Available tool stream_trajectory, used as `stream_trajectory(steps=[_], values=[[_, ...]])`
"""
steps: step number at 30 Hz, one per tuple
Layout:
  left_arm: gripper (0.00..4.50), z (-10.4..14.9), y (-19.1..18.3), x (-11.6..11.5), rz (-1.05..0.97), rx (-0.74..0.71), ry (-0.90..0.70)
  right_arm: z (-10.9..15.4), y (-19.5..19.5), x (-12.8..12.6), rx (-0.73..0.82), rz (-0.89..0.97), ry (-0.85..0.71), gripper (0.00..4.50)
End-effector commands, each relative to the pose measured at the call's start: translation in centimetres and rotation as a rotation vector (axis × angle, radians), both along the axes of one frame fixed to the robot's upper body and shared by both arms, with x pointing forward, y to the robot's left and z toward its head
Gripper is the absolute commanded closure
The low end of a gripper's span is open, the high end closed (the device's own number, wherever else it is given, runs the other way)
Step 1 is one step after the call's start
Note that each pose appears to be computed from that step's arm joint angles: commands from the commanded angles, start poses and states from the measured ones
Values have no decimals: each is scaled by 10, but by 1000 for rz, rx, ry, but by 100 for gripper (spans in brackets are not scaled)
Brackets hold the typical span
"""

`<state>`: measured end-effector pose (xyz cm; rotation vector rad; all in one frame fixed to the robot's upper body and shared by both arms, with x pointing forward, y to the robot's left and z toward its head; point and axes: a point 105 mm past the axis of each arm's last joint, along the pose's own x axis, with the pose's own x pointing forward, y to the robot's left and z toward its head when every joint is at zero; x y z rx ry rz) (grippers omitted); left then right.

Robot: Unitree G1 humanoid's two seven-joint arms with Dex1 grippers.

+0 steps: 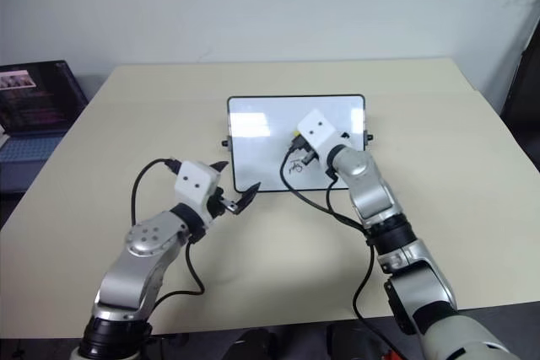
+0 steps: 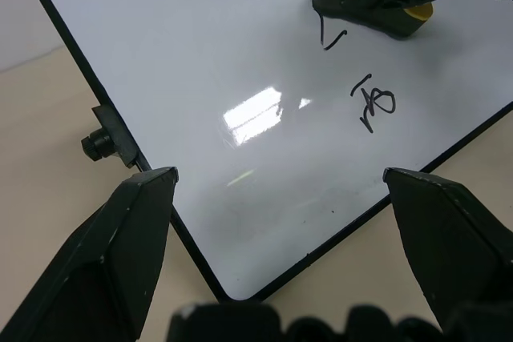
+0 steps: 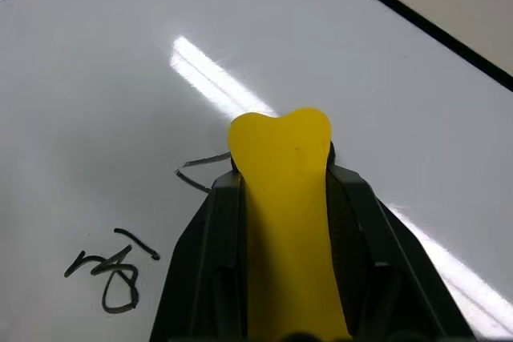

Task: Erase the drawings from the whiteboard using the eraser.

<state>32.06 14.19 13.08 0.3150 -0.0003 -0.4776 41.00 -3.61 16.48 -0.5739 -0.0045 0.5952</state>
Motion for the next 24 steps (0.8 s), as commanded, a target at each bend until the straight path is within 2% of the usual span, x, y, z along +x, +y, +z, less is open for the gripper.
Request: stream_trajectory(steps=[1,11,16,24], values=[[0,13,5,-3,17,12,-55,-20,11,-8,-30,39,53,346],[0,11,9,-6,37,10,-53,-21,25,-16,-25,84,61,346],[0,9,7,-7,38,6,-50,-15,17,-13,-19,67,49,346],[0,9,2,-2,14,2,-53,11,-1,-8,25,6,-13,346]])
